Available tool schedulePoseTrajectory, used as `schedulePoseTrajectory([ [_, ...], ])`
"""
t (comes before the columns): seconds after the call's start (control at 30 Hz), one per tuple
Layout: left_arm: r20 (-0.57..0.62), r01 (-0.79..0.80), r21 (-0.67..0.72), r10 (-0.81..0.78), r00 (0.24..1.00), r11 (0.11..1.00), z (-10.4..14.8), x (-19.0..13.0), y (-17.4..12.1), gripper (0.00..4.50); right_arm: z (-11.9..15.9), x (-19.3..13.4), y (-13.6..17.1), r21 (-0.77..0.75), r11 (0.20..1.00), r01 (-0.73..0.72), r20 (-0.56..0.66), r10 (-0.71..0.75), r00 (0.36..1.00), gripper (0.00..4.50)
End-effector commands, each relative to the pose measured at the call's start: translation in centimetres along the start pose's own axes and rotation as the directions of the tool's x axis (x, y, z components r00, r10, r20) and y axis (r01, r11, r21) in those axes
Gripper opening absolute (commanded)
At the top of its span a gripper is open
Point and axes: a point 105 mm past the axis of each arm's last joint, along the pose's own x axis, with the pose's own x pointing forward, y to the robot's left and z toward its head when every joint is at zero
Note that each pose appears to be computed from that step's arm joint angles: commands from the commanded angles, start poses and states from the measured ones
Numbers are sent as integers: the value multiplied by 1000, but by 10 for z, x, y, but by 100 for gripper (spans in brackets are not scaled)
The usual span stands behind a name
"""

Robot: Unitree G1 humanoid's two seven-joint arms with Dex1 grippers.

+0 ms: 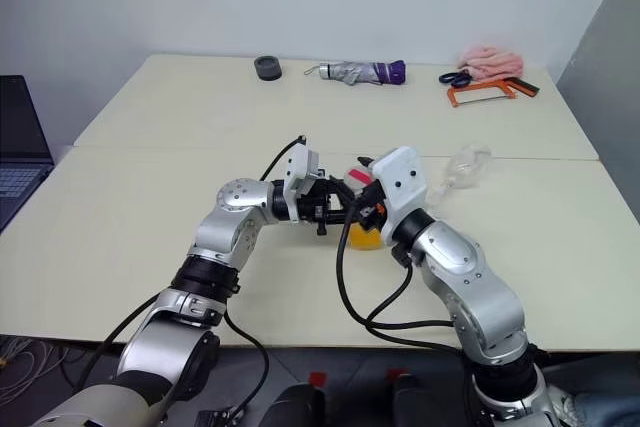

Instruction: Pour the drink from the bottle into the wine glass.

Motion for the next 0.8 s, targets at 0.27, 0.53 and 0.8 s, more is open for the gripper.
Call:
schedulePoseTrajectory([
  [0.27,21,44,59,-45,999,997,21,0,1,187,10,-6,24,-33,876,-481,62,483,874,191],
  [0.53,9,101,53,-101,995,994,24,0,-3,186,5,1,-35,39,762,-646,-147,644,751,226],
  [0.8,14,27,43,-27,1000,999,20,1,6,186,39,-28,-42,-42,917,-396,37,397,917,450],
])
